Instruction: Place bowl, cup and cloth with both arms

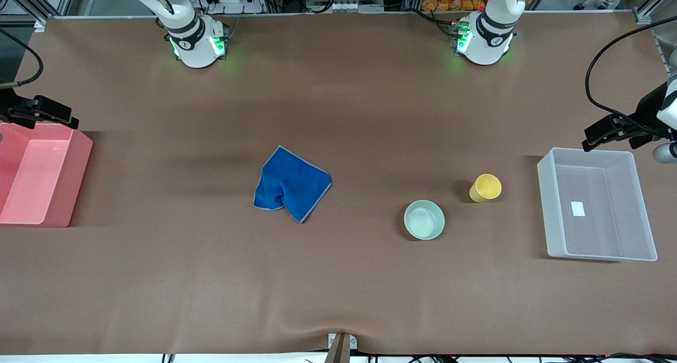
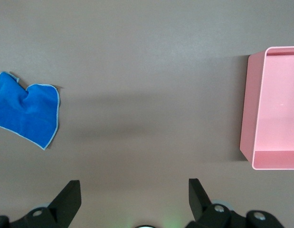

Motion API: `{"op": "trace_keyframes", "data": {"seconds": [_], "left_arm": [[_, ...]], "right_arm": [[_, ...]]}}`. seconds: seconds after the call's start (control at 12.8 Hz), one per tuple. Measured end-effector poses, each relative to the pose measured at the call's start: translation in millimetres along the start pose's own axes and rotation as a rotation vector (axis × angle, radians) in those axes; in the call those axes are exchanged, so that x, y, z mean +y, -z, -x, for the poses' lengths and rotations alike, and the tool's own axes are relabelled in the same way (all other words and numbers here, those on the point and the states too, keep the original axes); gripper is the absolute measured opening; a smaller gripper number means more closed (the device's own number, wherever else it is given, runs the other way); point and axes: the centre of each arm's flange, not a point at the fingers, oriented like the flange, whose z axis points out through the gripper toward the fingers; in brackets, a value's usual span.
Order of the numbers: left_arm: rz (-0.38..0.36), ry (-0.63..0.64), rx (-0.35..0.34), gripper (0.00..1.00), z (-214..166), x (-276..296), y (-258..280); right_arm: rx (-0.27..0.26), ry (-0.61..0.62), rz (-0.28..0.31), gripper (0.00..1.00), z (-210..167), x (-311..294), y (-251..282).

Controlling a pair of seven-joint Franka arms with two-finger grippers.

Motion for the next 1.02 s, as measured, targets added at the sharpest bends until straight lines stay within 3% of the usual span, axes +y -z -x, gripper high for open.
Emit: {"op": "trace_keyframes", "data": {"seconds": [0.47,0.78,1.02], "left_arm": [[0.016,0.007,-0.008,1.0,-1.0,-0.7,-2.5],[0.041,0.018,-0.094,1.0,-10.4,1.2,-55.6],[0.04,0.022,-0.084,1.0,-14.6,1.2,-102.0]], "right_arm": [[-0.001,0.0,0.0,1.0,0.1,0.2,-0.1],[-0.002,-0.001,0.0,1.0,0.2,0.7,-0.2],[-0.002,-0.003,0.0,1.0,0.3,1.5,-0.3]]}}
